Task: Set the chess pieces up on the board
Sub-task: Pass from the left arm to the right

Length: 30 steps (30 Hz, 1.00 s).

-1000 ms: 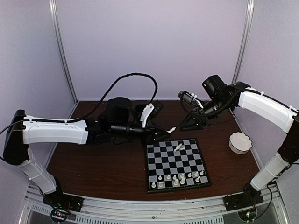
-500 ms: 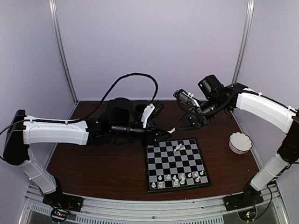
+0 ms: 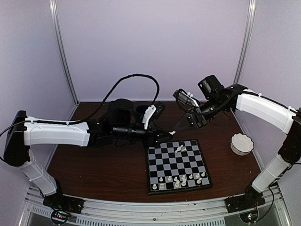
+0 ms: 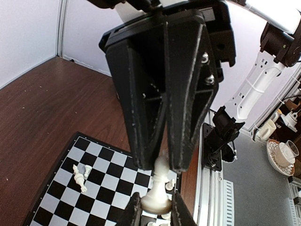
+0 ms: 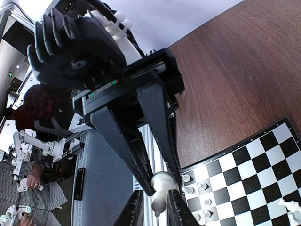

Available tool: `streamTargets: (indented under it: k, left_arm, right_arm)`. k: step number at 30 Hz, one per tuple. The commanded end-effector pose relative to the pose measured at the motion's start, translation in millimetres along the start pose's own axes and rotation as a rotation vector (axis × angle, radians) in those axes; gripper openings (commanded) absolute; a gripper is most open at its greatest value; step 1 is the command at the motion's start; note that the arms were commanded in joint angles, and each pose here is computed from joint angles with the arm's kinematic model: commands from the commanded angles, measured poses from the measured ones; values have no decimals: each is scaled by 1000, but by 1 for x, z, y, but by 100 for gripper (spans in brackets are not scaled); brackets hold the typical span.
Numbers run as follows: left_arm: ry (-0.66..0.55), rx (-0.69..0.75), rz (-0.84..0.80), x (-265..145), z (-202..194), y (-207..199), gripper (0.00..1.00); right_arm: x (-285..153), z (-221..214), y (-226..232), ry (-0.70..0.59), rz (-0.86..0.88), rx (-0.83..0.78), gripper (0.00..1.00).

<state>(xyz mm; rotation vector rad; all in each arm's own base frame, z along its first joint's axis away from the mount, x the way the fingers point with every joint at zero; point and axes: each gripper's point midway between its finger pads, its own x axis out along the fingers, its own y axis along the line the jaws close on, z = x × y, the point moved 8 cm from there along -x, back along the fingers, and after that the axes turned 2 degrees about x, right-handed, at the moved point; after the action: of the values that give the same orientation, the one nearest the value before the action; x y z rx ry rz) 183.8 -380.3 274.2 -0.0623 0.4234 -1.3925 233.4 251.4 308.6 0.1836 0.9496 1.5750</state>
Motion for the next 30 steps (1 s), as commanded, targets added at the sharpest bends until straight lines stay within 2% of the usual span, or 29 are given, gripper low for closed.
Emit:
streamTargets:
  k: [1,4,12,19,25,30]
  left_arm:
    - [-42,22,-14,4,8,-3,15]
    - [-48,24,-14,4,9,-3,15]
    - [-62,28,-1,1,11,-3,15]
    - [-52,22,-1,5,7,-1,16]
    - [-21,-1,80,6,0,7,34]
    - [7,13,157,0,-2,13,43]
  right_arm:
    - [4,1,-1,-7,-6,-14,18]
    - [5,-1,-3,0,-20,-10,23]
    - [8,-5,-7,9,-26,-4,23]
    - [6,-5,-4,5,-30,-18,10]
    - [2,-5,-2,14,-63,-52,6]
    - [-7,-8,2,15,-112,-81,5]
